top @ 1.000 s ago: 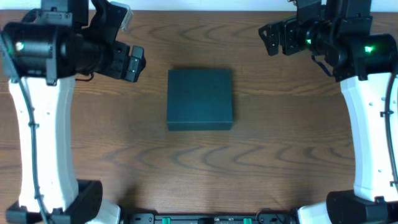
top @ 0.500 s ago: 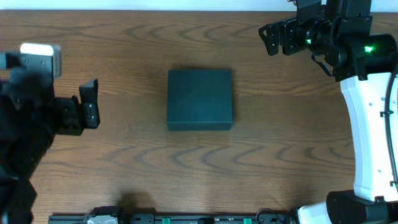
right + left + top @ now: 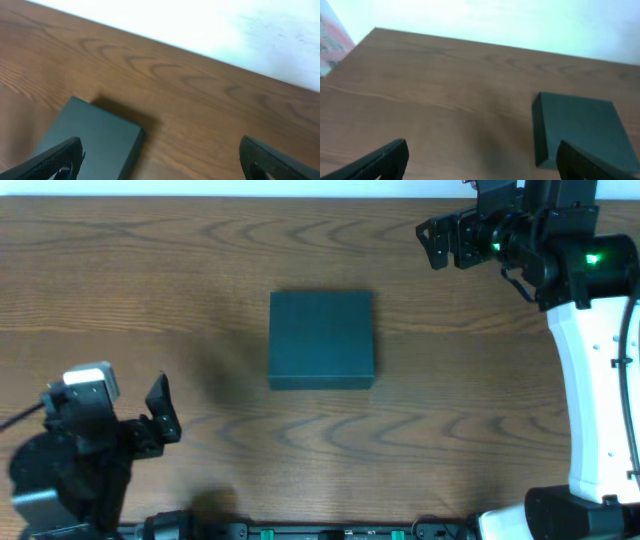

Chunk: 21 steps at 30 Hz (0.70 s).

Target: Pack container

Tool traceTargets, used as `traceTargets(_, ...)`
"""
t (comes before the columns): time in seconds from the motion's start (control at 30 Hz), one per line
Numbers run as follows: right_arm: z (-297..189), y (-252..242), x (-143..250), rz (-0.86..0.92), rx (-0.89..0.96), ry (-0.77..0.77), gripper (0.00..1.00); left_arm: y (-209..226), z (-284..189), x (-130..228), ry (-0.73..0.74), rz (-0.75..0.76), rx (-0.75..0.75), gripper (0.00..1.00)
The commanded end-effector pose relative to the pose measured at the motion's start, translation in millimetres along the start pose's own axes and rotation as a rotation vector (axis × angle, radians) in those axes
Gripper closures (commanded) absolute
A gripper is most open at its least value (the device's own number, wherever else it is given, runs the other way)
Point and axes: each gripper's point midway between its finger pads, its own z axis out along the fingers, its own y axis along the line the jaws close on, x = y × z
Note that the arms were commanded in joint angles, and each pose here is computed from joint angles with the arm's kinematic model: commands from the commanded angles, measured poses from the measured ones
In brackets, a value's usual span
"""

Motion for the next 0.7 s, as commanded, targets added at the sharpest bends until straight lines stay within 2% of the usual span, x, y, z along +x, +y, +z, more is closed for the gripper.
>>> traceTargets(0.0,-1,-2,0,-0.012,0.006,-0.001,0.01,2,15,30,0.006,-0.06,0.011,0.05)
traceTargets(0.23,-1,-2,0,-0.012,0.006,-0.001,0.01,1,51,90,-0.032,-0.152,0.064,0.05)
traceTargets(0.43,-1,-2,0,-0.012,0.006,-0.001,0.01,6,74,119,-0.076,-0.159,0.066,0.05)
traceTargets(0.67,-1,-2,0,-0.012,0.006,-0.001,0.01,21,90,144,-0.083,-0.247,-0.012,0.05)
